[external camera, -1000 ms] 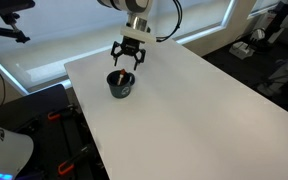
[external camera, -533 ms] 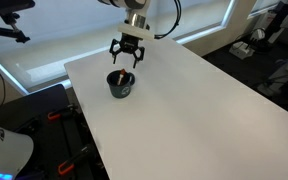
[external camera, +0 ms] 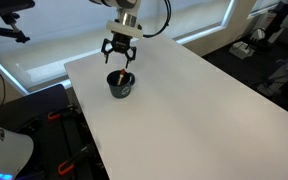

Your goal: Remove the red marker from the dark green mug.

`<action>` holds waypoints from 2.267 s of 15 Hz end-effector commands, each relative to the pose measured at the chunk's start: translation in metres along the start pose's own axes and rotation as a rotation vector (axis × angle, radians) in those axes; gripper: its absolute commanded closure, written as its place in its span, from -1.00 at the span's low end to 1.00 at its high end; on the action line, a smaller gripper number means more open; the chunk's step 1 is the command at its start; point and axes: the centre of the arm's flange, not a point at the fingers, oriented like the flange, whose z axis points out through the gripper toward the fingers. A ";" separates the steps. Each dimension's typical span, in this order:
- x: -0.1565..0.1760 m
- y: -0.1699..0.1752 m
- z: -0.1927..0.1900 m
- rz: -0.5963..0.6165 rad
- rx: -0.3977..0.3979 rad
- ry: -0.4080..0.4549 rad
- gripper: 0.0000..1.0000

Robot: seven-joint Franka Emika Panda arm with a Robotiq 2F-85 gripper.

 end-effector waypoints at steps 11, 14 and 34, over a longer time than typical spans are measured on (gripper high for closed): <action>-0.019 -0.017 -0.015 0.089 -0.033 -0.037 -1.00; -0.031 -0.025 -0.019 0.158 -0.019 -0.058 -1.00; -0.045 0.008 0.015 0.244 0.072 -0.149 -1.00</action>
